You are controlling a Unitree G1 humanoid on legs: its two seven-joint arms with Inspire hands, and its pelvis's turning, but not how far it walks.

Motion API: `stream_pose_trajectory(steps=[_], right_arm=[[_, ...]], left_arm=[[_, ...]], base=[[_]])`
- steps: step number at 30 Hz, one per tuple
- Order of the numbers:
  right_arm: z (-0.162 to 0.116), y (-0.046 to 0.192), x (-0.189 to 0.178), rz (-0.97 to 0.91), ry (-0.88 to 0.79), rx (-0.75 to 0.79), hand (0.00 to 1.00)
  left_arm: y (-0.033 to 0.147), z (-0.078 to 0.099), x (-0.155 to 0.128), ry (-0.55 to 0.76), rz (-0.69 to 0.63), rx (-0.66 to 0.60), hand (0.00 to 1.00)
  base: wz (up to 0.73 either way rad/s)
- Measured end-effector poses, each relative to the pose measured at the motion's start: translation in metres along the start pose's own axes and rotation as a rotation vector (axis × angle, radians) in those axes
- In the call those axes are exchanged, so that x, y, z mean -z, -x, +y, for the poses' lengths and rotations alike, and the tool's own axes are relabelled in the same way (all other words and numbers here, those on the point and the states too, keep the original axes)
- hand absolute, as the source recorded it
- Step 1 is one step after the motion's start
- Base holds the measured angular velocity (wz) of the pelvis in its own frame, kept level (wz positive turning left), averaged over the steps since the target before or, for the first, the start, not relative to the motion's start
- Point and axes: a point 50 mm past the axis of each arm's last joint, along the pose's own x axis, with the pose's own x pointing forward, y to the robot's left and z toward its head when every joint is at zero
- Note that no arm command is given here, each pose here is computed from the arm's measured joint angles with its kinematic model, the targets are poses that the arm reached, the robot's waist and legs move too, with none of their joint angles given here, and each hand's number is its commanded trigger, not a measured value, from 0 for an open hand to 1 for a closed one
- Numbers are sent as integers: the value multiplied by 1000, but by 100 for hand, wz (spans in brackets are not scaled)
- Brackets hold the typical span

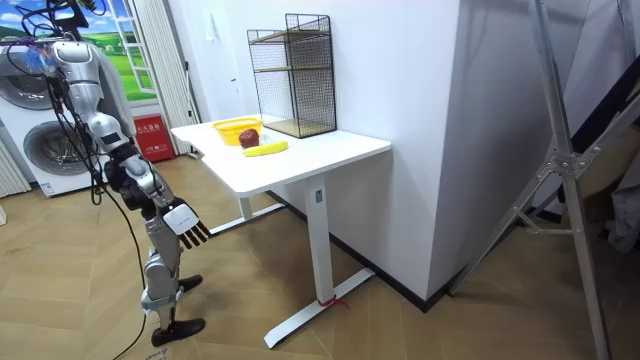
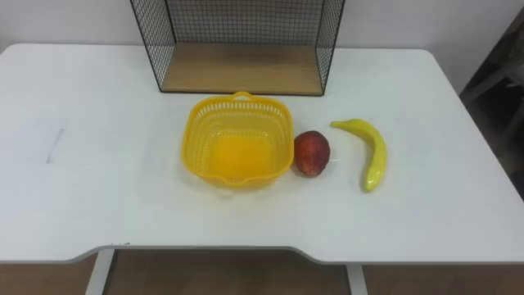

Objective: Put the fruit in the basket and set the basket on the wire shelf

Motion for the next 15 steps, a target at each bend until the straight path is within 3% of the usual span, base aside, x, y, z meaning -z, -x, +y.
stream_pose_trajectory(steps=[15], right_arm=[[-1, 0, 2, 15, -2, 14, 0]], left_arm=[[0, 3, -3, -17, -7, -9, 0]], base=[[0]])
